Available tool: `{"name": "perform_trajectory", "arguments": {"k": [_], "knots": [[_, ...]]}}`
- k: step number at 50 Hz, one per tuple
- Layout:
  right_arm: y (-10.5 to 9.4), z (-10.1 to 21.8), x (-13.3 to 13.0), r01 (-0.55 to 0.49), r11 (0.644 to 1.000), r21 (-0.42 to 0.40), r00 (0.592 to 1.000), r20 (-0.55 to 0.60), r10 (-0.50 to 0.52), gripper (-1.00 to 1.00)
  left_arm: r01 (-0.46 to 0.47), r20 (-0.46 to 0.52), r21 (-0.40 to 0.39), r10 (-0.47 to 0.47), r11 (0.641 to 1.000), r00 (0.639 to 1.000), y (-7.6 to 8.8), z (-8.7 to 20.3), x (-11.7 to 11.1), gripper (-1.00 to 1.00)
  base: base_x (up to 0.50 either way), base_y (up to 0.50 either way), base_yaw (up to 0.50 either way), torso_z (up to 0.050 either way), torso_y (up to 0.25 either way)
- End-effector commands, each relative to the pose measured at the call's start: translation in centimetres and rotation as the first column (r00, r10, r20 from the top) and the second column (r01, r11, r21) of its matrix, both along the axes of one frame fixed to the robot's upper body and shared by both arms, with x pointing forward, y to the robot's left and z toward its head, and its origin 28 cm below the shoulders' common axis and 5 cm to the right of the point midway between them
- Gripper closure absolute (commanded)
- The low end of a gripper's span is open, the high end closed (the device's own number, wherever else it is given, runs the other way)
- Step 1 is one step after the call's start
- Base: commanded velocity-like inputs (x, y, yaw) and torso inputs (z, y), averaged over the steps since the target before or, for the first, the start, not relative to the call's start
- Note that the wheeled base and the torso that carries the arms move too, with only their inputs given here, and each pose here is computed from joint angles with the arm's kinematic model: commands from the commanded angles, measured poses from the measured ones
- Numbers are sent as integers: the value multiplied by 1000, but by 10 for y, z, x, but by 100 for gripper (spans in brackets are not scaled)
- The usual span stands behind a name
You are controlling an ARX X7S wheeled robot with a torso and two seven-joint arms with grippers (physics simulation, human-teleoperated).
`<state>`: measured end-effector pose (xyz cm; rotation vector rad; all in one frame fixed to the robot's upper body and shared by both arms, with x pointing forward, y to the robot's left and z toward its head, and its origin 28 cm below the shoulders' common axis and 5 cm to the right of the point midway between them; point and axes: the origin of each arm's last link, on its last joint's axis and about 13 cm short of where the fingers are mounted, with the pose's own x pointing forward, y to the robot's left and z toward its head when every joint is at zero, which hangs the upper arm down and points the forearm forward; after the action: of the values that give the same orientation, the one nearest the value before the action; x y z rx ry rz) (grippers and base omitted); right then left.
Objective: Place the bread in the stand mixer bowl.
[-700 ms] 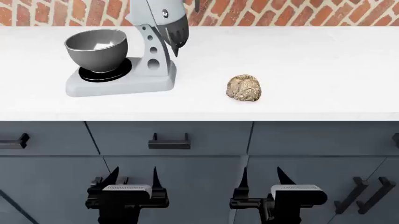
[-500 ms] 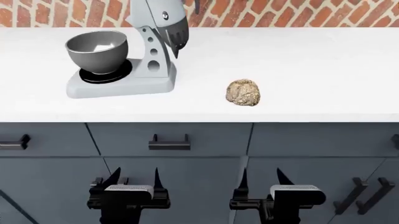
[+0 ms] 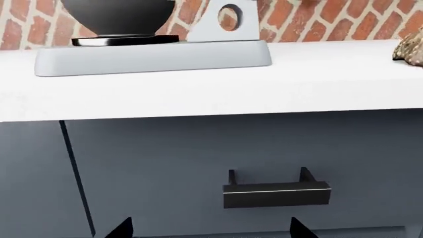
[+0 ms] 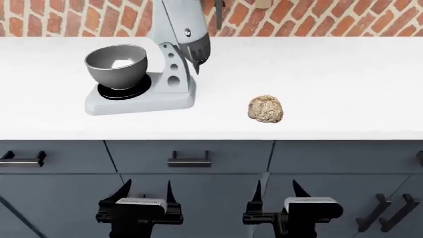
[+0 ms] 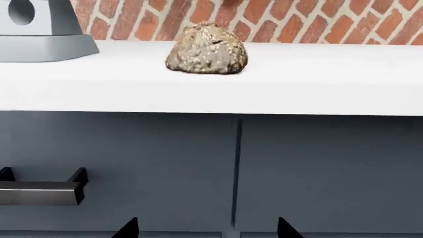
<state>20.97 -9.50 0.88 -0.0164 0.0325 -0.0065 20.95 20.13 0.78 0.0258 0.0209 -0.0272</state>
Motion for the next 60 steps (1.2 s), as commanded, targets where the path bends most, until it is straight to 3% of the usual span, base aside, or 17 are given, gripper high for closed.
{"name": "perform_trajectory", "arguments": {"k": [1, 20, 23, 26, 27, 28, 29, 30, 31, 32, 33, 35, 36, 37, 38, 40, 60], "knots": [[1, 1, 0, -1, 1000, -12, 1000, 0, 1, -100, -6, 5, 21, 5, 1000, 1000, 1, 0, 0, -100, 0, 500, 0, 50, 0], [2, 3, -1, 25, 999, -27, 999, -20, -25, -100, 11, -34, 18, -10, 1000, 999, 1, 2, 0, -100, 0, 393, 0, 45, 0], [-4, 57, -10, -48, 996, -78, 998, -39, 45, -100, 82, -47, -56, -85, 995, 995, 6, 65, -4, -100, 0, 0, 0, 0, 0], [-11, 135, -18, -97, 987, -130, 993, 60, 105, -100, 135, 202, -46, -123, 990, 972, 9, 170, -8, -100, 0, 0, 0, 0, 0], [-13, 147, -19, -90, 989, -115, 995, 36, 95, -100, 178, 226, -33, -166, 984, 960, 8, 188, -13, -100, 0, 0, 0, 0, 0], [-15, 162, -18, -88, 986, -143, 995, 31, 93, -100, 166, 244, -12, -158, 986, 957, 9, 205, -13, -100, 0, 0, 0, 0, 0], [-16, 183, -20, -101, 986, -132, 991, 73, 111, -100, 67, 120, -20, -65, 998, 991, 19, 207, -5, -100, 0, 0, 0, 0, 0], [-18, 185, -21, -107, 985, -134, 994, -4, 107, -100, -3, -23, 34, 3, 999, 1000, 28, 205, -2, -100, 0, 0, 0, 0, 0], [-22, 189, -17, -79, 985, -155, 997, -37, 74, -100, -56, -53, 53, 59, 997, 997, 37, 218, 8, -100, 0, 0, 0, 0, 0], [-50, 202, 0, 92, 988, -121, 994, -50, -99, -100, -71, -39, 62, 74, 995, 996, 36, 230, 14, -100, 0, 0, 0, 0, 0], [-54, 219, 20, 94, 974, -208, 995, 4, -95, -100, -84, 1, 67, 84, 994, 996, 34, 244, 15, -100, 0, 0, 0, 0, 0], [-50, 253, 13, 127, 935, -332, 973, 225, -52, -100, -124, 45, 51, 121, 991, 992, 30, 267, 4, -100, 0, 0, 0, 0, 0], [-48, 261, 5, 156, 959, -237, 959, 268, -90, -100, -140, 35, 49, 138, 989, 990, 28, 271, -6, -100, 0, 0, 0, 0, 0], [-43, 261, -4, 179, 970, -167, 963, 232, -138, -100, -12, 0, 38, 12, 999, 1000, 27, 273, -15, -100, 0, 0, 0, 0, 0], [-38, 258, -13, 94, 985, -143, 988, 139, -75, -100, 121, -29, 33, -120, 992, 992, 27, 274, -26, -100, 0, 0, 0, 0, 0], [-33, 255, -24, -89, 992, -89, 996, -5, 89, -100, 117, -23, 25, -116, 993, 993, 28, 275, -26, -100, 0, 0, 0, 0, 0], [-41, 249, -15, -49, 997, -62, 999, 8, 49, -100, 77, 9, -3, -77, 997, 997, 39, 278, -21, -100, 273, -54, 0, 0, 0]]}}
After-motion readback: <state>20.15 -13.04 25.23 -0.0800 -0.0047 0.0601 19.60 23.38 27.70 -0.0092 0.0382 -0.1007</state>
